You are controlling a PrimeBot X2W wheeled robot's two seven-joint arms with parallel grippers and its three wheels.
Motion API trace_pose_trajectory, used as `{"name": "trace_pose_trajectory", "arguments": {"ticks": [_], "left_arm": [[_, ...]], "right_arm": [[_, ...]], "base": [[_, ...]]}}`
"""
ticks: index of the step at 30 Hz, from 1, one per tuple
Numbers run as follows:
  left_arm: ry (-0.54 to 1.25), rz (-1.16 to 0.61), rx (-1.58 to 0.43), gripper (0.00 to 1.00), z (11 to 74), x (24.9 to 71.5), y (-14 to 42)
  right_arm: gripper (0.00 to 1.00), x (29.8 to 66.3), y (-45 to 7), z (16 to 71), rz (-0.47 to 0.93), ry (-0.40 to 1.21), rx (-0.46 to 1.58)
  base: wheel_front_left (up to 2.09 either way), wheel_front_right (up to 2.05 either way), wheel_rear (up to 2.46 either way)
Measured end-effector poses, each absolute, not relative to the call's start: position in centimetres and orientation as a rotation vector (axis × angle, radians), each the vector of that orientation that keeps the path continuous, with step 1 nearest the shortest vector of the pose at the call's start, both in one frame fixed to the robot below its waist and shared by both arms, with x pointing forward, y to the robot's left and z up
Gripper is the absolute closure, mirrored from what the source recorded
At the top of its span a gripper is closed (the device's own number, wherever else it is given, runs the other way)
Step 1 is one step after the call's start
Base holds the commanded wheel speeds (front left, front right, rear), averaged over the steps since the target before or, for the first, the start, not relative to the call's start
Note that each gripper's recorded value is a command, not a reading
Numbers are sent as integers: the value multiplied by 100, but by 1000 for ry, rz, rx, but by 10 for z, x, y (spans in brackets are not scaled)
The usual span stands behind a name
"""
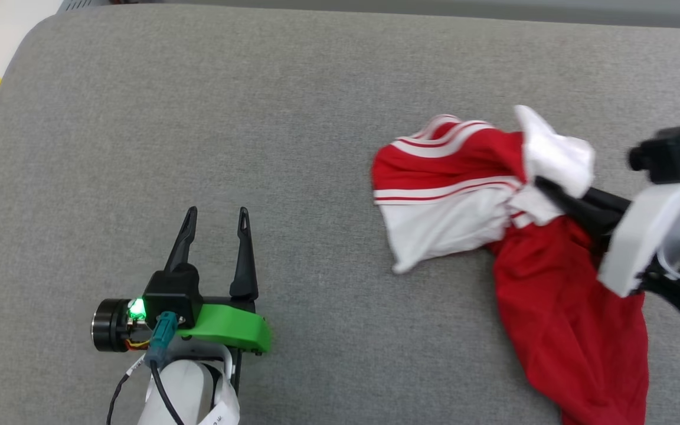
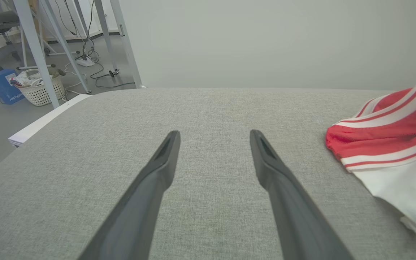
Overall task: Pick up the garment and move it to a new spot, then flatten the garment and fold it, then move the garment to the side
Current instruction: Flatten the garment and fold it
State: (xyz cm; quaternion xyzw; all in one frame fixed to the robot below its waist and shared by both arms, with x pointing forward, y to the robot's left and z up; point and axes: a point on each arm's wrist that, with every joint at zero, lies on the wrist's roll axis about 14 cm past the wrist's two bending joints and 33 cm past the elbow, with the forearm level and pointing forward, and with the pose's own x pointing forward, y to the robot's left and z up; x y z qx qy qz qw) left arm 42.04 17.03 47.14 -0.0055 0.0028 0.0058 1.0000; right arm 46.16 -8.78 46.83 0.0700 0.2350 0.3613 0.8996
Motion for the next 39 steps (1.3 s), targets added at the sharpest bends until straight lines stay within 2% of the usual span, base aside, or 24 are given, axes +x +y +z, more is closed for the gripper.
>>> {"name": "trace_pose_trajectory", "arguments": {"ticks": [6,12,15,18,19,25,31,35,39], "left_arm": [[2,-25,-20,0,472,423,158],[13,-29,-21,0,469,422,156],[17,-30,-21,0,468,420,156],[17,-33,-20,0,468,419,156],[16,-34,-19,0,469,419,156],[0,-36,-12,0,476,413,156],[-15,-41,-8,0,481,408,155],[-19,-46,-5,0,482,409,153],[-16,-48,0,0,481,410,153]], "right_arm": [[100,464,-173,445,472,511,224],[100,441,-235,401,248,617,279],[100,429,-254,382,162,663,296],[99,427,-256,377,135,656,311],[0,428,-256,379,128,640,321],[0,436,-272,410,117,460,226],[0,451,-285,473,157,250,96],[0,465,-261,518,259,153,3],[0,468,-214,542,412,171,-103]], "base": [[0,0,0],[0,0,0],[0,0,0],[0,0,0],[0,0,0],[0,0,0],[0,0,0],[0,0,0],[0,0,0]]}}
